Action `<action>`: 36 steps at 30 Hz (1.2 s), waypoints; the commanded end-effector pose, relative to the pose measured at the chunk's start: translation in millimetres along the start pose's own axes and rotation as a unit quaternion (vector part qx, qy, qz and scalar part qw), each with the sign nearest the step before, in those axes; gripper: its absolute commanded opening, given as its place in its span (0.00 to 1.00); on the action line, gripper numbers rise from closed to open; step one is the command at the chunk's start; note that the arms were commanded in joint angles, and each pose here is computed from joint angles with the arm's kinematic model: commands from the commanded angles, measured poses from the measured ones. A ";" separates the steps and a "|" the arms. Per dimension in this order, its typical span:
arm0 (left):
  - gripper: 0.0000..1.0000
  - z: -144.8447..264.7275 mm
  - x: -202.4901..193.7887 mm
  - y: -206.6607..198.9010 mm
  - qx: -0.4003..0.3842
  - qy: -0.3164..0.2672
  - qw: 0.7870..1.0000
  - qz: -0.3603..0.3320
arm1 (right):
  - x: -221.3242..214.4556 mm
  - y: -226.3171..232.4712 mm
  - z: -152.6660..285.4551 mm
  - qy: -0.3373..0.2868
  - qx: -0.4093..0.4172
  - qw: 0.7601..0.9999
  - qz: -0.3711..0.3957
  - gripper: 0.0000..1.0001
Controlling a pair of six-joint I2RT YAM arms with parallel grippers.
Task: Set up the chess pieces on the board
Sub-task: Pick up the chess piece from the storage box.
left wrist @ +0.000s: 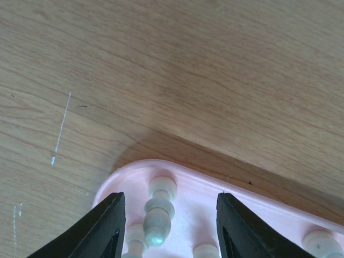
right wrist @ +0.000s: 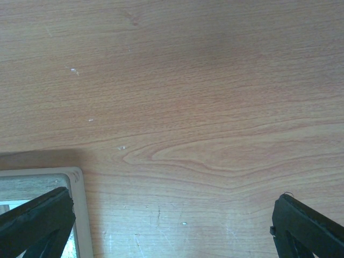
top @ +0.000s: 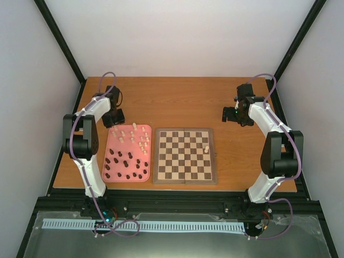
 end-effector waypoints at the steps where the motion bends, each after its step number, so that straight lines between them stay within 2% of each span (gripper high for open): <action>1: 0.47 -16.6 0.9 3.4 0.002 0.010 1.000 0.012 | -2.2 -5.4 -2.2 0.009 -0.007 1.000 -0.002 1.00; 9: 0.39 -19.9 5.5 0.6 -0.002 0.012 1.000 0.013 | -4.2 -5.9 -1.8 0.012 -0.009 1.000 -0.002 1.00; 14: 0.27 -20.7 3.6 0.9 -0.002 0.017 1.000 0.011 | -3.8 -5.9 -1.3 0.012 -0.009 1.000 -0.003 1.00; 19: 0.08 -16.5 1.9 3.7 0.000 0.015 1.000 0.009 | -5.1 -5.8 -3.0 0.014 -0.009 1.000 -0.003 1.00; 21: 0.03 -12.1 1.9 4.5 -0.001 0.014 1.000 0.008 | -5.5 -5.5 -4.0 0.015 -0.008 1.000 -0.002 1.00; 26: 0.01 12.1 6.5 4.0 -0.013 0.005 1.000 0.005 | -6.7 -5.2 -5.5 0.016 -0.007 1.000 -0.004 1.00; 36: 0.01 91.7 9.3 1.0 -0.077 -0.025 0.997 -0.001 | -8.2 -3.9 -8.4 0.015 -0.002 1.000 -0.006 1.00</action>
Point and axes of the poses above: each gripper's point midway between its finger pads, its own z axis back along the fingers, its own y axis along the line the jaws close on, x = y × z, the point moved 4 cm from there along z, back along the fingers, and after that the axes turned 15 degrees about z, right-handed, at the moved point
